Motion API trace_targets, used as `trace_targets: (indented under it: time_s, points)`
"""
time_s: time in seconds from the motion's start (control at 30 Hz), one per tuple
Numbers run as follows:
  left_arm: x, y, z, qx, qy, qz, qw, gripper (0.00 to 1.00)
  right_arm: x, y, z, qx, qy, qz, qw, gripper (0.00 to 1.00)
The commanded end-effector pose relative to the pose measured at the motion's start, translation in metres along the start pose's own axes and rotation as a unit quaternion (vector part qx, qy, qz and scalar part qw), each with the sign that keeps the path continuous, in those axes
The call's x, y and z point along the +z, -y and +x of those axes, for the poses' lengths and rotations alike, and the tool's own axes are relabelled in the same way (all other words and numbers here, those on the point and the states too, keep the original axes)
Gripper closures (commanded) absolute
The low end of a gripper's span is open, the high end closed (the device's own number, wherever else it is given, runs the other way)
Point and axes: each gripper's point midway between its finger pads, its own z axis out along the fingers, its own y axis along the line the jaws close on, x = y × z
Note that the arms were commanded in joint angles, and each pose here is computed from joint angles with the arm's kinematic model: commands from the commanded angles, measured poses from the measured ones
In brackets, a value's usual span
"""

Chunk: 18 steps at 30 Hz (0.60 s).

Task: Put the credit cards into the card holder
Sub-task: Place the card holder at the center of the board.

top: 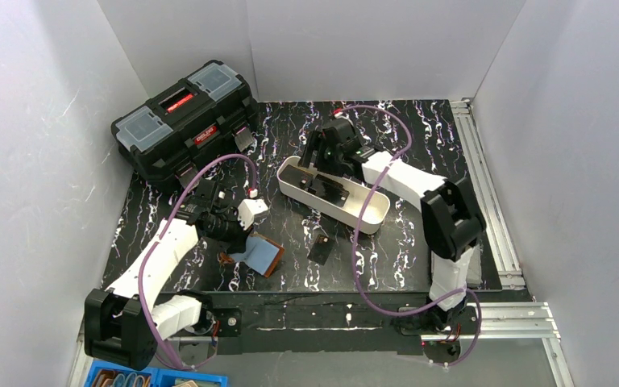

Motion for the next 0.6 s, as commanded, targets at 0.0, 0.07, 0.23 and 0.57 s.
trace_targets:
  time_s: [0.0, 0.07, 0.23, 0.57]
  points:
    - [-0.004, 0.005, -0.007, 0.001, 0.010, 0.010, 1.000, 1.00, 0.012, 0.005, 0.010, -0.020, -0.036, 0.019, 0.999, 0.13]
    - [-0.003, 0.006, -0.006, 0.000, 0.011, 0.013, 1.000, 1.00, 0.016, 0.007, 0.015, -0.024, -0.044, 0.031, 0.998, 0.13]
    - [0.009, 0.010, 0.002, -0.018, 0.008, 0.026, 0.999, 1.00, 0.023, 0.008, 0.025, -0.022, -0.052, 0.041, 0.998, 0.14]
    - [0.029, 0.003, 0.012, -0.046, -0.041, 0.045, 0.997, 0.80, 0.029, 0.002, 0.035, -0.048, -0.055, 0.038, 0.997, 0.19]
